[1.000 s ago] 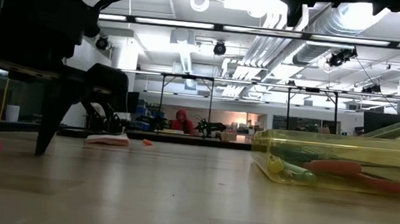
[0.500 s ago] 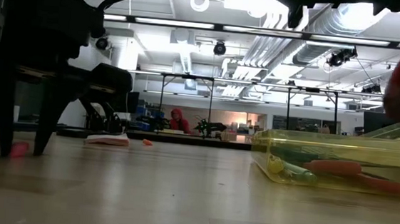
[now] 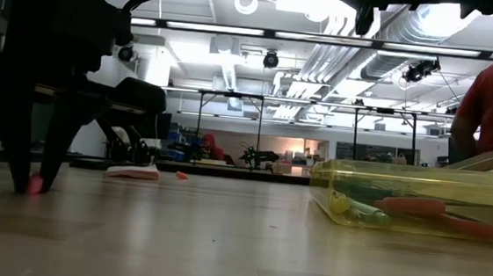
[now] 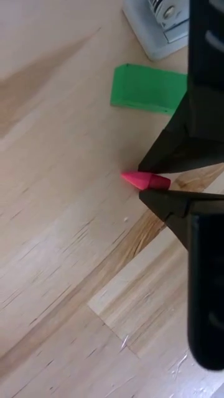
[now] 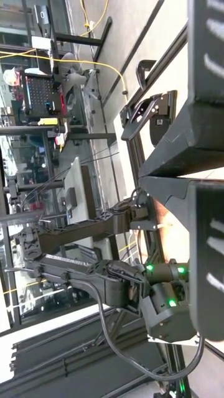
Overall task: Pack school essentials
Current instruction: Put the pink eraser into the supply box
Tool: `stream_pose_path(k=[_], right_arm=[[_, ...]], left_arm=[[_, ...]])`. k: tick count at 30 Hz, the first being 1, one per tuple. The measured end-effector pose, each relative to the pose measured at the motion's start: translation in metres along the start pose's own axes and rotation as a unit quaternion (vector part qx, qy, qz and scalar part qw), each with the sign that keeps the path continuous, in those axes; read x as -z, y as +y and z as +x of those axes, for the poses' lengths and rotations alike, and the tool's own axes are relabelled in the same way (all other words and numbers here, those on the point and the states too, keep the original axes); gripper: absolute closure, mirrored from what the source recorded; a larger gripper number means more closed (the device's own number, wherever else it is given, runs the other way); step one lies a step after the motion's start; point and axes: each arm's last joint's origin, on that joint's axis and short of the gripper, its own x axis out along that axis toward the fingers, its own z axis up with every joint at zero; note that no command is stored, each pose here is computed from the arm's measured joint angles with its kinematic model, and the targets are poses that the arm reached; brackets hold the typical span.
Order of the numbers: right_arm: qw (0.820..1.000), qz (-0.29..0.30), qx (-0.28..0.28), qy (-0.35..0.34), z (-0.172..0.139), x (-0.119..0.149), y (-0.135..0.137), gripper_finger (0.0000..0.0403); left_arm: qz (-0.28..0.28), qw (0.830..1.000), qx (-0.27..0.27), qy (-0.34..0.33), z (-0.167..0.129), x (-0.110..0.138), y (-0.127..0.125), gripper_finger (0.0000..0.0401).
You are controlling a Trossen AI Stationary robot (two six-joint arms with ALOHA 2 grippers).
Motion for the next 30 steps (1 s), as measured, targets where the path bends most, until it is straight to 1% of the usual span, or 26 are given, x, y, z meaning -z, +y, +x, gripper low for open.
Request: stream_pose_path(k=[3,5,7,9,11,14,16,17,18,20,22,25,28,30], right_arm=[[1.0,0.0,0.0,0.0,0.0,0.0,0.0,0.0402],[1.0,0.0,0.0,0.0,0.0,0.0,0.0,0.0402],[1.0,0.0,0.0,0.002,0.0,0.0,0.0,0.0402],[1.0,-0.001,0.001,0.005,0.0,0.001,0.0,0.0402],[1.0,-0.001,0.001,0.009,0.0,0.002,0.0,0.0402],[1.0,-0.002,0.001,0.014,0.0,0.003,0.0,0.0402],[1.0,-0.001,0.001,0.014,0.0,0.003,0.0,0.0402],[1.0,-0.002,0.002,0.015,0.0,0.003,0.0,0.0402],[1.0,-0.002,0.002,0.015,0.0,0.003,0.0,0.0402],[1.0,-0.002,0.002,0.015,0.0,0.003,0.0,0.0402],[1.0,-0.002,0.002,0.016,0.0,0.003,0.0,0.0402],[1.0,-0.002,0.002,0.016,0.0,0.004,0.0,0.0402],[1.0,-0.002,0.002,0.016,0.0,0.004,0.0,0.0402],[1.0,-0.002,0.002,0.016,0.0,0.003,0.0,0.0402]], left_arm=[[-0.004,1.0,0.001,-0.004,-0.004,0.0,0.0,0.0365],[-0.01,1.0,0.011,0.0,-0.008,0.002,0.001,0.0366],[-0.021,1.0,0.023,0.0,-0.022,0.006,0.003,0.0366],[-0.037,0.999,0.019,-0.01,-0.04,0.01,0.009,0.0366],[-0.059,0.998,0.013,-0.008,-0.06,0.021,0.016,0.0366],[-0.093,0.994,-0.023,-0.05,-0.099,0.036,0.028,0.0366],[-0.124,0.986,-0.07,-0.091,-0.127,0.048,0.035,0.0366],[-0.142,0.979,-0.096,-0.113,-0.14,0.054,0.038,0.0366],[-0.16,0.969,-0.124,-0.14,-0.153,0.059,0.042,0.0366],[-0.199,0.942,-0.176,-0.207,-0.181,0.069,0.046,0.0366],[-0.231,0.906,-0.217,-0.281,-0.207,0.079,0.049,0.0366],[-0.261,0.845,-0.266,-0.383,-0.24,0.09,0.049,0.0366],[-0.281,0.789,-0.295,-0.461,-0.256,0.1,0.047,0.0366],[-0.293,0.756,-0.298,-0.504,-0.254,0.105,0.045,0.0366]])
